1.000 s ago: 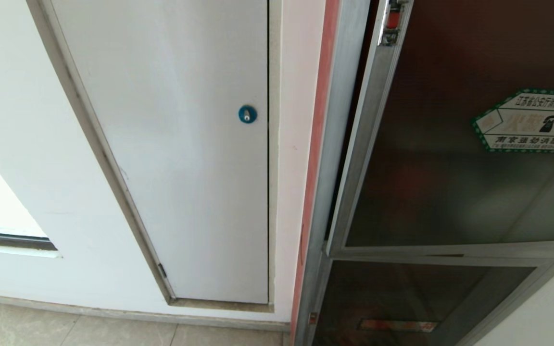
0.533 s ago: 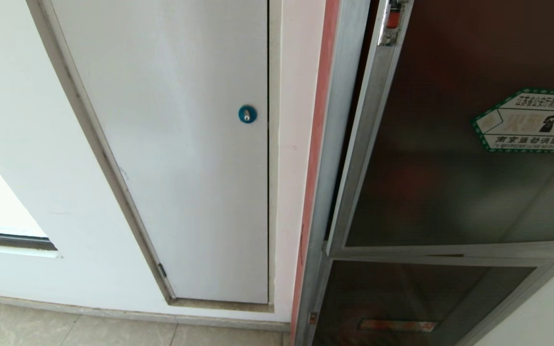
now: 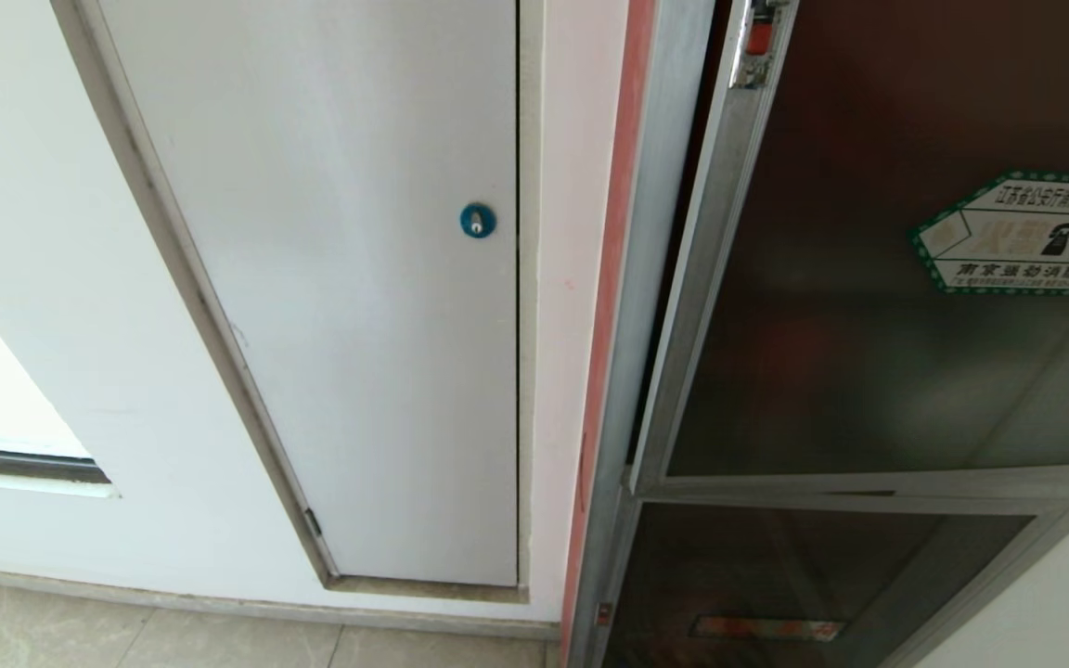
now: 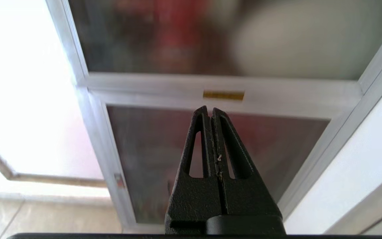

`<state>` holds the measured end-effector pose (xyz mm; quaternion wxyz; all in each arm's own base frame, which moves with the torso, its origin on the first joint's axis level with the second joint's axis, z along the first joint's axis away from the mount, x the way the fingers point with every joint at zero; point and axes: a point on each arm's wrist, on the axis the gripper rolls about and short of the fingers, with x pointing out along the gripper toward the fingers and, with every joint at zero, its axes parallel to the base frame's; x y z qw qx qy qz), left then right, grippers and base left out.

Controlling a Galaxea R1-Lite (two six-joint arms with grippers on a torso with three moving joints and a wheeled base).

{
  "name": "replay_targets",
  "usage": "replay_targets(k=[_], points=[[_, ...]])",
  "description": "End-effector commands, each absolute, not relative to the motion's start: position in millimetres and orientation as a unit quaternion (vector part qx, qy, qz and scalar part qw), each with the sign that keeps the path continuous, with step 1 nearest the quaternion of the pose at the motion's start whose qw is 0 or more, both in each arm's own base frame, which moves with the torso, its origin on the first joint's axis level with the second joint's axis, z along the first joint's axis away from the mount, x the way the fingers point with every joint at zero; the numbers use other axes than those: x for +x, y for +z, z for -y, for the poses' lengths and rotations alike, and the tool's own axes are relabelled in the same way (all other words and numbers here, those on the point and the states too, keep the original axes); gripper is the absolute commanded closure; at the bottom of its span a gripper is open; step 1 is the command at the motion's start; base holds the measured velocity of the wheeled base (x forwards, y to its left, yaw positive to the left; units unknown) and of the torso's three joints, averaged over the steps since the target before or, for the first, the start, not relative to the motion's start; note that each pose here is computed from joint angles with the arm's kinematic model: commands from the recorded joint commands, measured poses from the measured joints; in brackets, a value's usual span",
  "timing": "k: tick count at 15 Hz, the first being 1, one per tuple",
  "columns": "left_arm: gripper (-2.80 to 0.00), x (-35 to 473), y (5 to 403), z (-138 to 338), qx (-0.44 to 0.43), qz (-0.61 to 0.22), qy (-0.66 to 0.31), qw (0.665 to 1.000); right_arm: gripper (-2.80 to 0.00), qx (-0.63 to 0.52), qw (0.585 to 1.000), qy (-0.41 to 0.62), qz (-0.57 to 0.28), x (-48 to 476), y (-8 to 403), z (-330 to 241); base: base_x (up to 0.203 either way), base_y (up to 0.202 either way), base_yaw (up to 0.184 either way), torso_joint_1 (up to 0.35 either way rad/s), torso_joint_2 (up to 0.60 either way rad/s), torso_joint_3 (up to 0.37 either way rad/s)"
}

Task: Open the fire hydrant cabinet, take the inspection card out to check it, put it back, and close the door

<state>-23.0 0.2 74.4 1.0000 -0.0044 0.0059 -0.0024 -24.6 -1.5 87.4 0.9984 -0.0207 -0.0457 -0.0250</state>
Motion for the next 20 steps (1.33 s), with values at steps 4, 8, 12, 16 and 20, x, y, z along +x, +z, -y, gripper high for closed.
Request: replay_targets(k=[4, 8, 12, 16, 20], points=[[0.00, -22.9, 74.5, -0.2, -0.005, -0.006, -0.002, 1.000, 0.00, -0.029, 0.999, -0.010, 0.014, -23.1, 78.1, 0.9, 0.000, 0.000, 0.000, 0.000, 0.00, 0.000], [0.00, -22.9, 74.5, -0.2, -0.005, -0.006, -0.002, 1.000, 0.00, -0.026, 1.000, -0.005, 0.001, -23.1, 75.6, 0.7, 0.000, 0.000, 0.000, 0.000, 0.00, 0.000], [0.00, -22.9, 74.5, -0.2, -0.005, -0.006, -0.002, 1.000, 0.00, -0.012, 1.000, -0.005, 0.001, -23.0, 75.7, 0.7, 0.000, 0.000, 0.000, 0.000, 0.00, 0.000], [0.00, -22.9, 74.4, -0.2, -0.005, -0.007, -0.002, 1.000, 0.00, -0.005, 1.000, -0.006, 0.001, -23.0, 75.4, 0.8, 0.000, 0.000, 0.000, 0.000, 0.00, 0.000], [0.00, -22.9, 74.5, -0.2, -0.005, -0.006, -0.002, 1.000, 0.00, -0.002, 1.000, -0.007, 0.001, -23.0, 75.4, 0.7, 0.000, 0.000, 0.000, 0.000, 0.00, 0.000]])
